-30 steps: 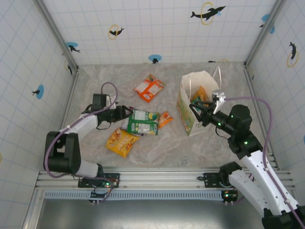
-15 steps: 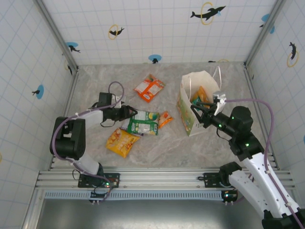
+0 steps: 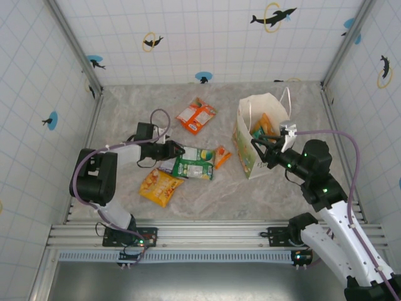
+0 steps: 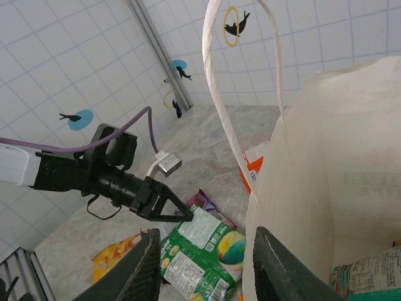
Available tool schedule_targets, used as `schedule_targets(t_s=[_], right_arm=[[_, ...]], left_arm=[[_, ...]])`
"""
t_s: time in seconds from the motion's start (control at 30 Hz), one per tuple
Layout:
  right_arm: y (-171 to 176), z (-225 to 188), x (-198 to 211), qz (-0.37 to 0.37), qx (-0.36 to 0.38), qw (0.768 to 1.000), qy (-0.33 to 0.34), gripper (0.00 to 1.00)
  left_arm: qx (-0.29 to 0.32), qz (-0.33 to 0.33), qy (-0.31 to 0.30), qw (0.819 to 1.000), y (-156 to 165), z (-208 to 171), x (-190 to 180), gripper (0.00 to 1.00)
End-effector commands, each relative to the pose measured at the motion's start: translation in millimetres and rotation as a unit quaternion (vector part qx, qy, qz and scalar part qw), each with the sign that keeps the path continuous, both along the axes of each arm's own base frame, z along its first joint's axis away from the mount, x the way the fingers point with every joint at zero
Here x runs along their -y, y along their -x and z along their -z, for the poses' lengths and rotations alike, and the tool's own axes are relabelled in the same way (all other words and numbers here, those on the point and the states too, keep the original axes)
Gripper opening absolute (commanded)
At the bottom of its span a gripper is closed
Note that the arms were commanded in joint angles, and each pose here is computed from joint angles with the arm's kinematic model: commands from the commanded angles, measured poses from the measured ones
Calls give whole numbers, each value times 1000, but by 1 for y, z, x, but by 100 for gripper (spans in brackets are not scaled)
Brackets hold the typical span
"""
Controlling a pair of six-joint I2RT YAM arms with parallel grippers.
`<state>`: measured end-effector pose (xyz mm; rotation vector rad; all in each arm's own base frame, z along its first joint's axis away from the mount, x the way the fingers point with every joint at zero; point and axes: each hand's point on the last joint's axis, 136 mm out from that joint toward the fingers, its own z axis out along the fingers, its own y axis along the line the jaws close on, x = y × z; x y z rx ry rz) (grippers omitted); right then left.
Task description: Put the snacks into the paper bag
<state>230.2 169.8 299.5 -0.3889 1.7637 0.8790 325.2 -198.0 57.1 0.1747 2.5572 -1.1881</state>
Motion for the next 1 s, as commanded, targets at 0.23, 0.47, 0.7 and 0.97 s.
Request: schedule_targets(t_s=[0.23,0.47,0.7,0.97], right_arm=[[4,-19,1,-1,27,1000,-6,41],[1,-20,7,19,30,999,-4,41],[2,-17,8,23,27,999,-4,41],[2,-19,10,26,34,999,1,41]], left_arm=[[6,37,17,999,5,4,25,47],[-10,52,7,999,11,20,35,45],[-5,63,10,998,12,16,44,25],[15,72,21,997,10,-6,48,3]])
